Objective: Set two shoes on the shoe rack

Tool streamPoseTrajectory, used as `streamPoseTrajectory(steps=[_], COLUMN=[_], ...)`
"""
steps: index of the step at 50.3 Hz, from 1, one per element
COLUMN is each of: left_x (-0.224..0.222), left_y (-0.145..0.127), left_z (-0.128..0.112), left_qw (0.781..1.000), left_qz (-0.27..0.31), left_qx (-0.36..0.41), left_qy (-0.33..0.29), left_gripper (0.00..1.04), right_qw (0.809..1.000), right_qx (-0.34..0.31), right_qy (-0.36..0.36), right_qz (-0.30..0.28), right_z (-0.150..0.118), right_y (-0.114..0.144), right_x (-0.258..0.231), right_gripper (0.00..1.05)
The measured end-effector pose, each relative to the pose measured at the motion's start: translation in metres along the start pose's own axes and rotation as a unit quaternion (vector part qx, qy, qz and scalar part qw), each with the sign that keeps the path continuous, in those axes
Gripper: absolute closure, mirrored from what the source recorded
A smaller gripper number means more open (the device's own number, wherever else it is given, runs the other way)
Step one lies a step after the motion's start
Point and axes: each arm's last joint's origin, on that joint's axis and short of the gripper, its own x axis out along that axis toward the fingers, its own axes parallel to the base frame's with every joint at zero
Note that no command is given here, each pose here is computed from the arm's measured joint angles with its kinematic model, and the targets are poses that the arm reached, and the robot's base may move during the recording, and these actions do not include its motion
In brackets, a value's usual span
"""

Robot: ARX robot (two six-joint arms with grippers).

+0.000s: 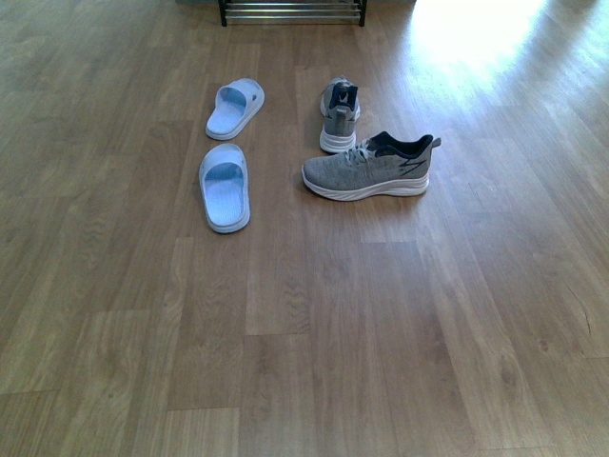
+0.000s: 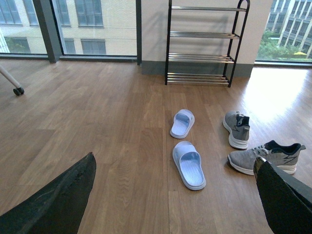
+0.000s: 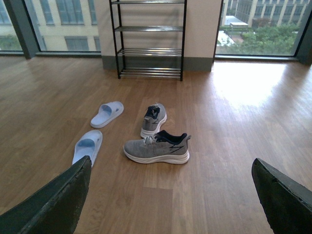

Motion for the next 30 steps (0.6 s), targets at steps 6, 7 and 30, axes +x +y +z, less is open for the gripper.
streamPoseTrajectory(steps=[6,7,30], left_x=[0.0,0.0,0.0], left_y=[0.0,0.0,0.0], left_z=[0.0,0.0,0.0], left_qw=[1.0,1.0,1.0], left_qz=[0.0,0.0,0.0], left_qx=[0.0,0.0,0.0], left_qy=[0.0,0.0,0.0], left_gripper=[0.09,0.09,0.09], right_qw=[1.0,1.0,1.0], right_qx=[0.0,0.0,0.0], right_qy=[0.0,0.0,0.0], right_qz=[0.0,0.0,0.0], right_z=[0.0,0.0,0.0], right_y=[0.0,0.0,0.0], right_x=[0.0,0.0,0.0], right_gripper=[0.09,0.09,0.09])
